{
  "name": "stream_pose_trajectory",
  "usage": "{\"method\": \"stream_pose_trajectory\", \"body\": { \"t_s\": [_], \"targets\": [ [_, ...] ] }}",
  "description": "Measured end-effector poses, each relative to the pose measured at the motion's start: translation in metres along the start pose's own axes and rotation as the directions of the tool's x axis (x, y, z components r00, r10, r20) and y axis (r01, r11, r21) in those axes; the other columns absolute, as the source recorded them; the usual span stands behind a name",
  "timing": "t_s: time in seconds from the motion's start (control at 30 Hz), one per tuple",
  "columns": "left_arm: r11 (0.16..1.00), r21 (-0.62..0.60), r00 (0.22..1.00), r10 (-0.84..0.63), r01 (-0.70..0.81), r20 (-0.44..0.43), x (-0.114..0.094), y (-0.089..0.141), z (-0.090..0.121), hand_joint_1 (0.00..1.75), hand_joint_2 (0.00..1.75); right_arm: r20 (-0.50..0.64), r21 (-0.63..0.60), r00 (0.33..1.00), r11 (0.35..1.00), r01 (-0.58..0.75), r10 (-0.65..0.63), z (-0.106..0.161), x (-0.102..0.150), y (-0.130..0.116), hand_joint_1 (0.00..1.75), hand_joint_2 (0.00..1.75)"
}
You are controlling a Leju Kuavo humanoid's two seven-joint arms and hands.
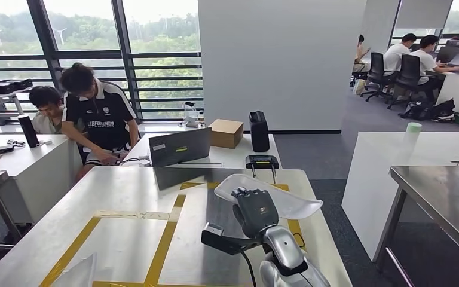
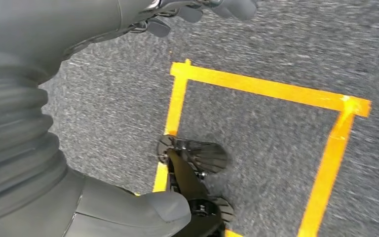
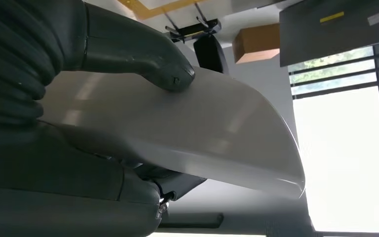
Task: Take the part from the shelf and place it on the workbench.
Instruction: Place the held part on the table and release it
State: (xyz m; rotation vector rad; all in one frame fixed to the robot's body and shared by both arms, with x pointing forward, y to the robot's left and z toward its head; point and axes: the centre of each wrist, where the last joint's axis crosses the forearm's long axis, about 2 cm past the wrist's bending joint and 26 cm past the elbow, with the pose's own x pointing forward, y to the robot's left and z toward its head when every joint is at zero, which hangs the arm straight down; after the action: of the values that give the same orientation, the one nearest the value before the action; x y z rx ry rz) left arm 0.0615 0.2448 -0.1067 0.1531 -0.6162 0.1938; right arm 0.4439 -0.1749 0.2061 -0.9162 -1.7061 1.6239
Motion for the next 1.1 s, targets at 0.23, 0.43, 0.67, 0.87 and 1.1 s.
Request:
{"method": "stream_pose_trajectory", "body": {
  "t_s": [0.23, 0.43, 0.67, 0.87, 1.1],
  "targets": [
    [1.0, 0.002, 1.0, -0.002, 0.002, -0.003, -0.002, 0.001, 0.001, 0.0, 1.75, -0.001, 0.018, 1.0, 1.0, 0.011, -0.011, 0.003, 0.002, 0.006, 1.75, 1.75],
    [1.0, 0.003, 1.0, -0.001, 0.001, -0.001, -0.001, 0.001, 0.0, 0.0, 1.75, 0.001, 0.017, 1.0, 1.0, 0.011, -0.011, 0.002, 0.002, 0.005, 1.75, 1.75],
    [0.999, 0.004, 0.997, 0.054, -0.054, 0.05, -0.001, 0.001, 0.0, 0.0, 1.75, 0.015, 0.039, 0.999, 0.999, 0.035, -0.035, 0.008, 0.002, 0.015, 1.75, 1.75],
    [0.995, -0.023, 0.992, 0.095, -0.093, 0.083, 0.0, 0.0, 0.0, 0.0, 1.75, 0.054, 0.07, 0.995, 0.994, 0.078, -0.082, 0.011, 0.005, 0.022, 1.75, 1.75],
    [0.994, -0.027, 0.99, 0.107, -0.105, 0.088, 0.0, 0.0, 0.0, 0.0, 1.75, 0.072, 0.087, 0.992, 0.992, 0.095, -0.101, 0.013, 0.007, 0.026, 0.87, 0.87]
  ]
}}
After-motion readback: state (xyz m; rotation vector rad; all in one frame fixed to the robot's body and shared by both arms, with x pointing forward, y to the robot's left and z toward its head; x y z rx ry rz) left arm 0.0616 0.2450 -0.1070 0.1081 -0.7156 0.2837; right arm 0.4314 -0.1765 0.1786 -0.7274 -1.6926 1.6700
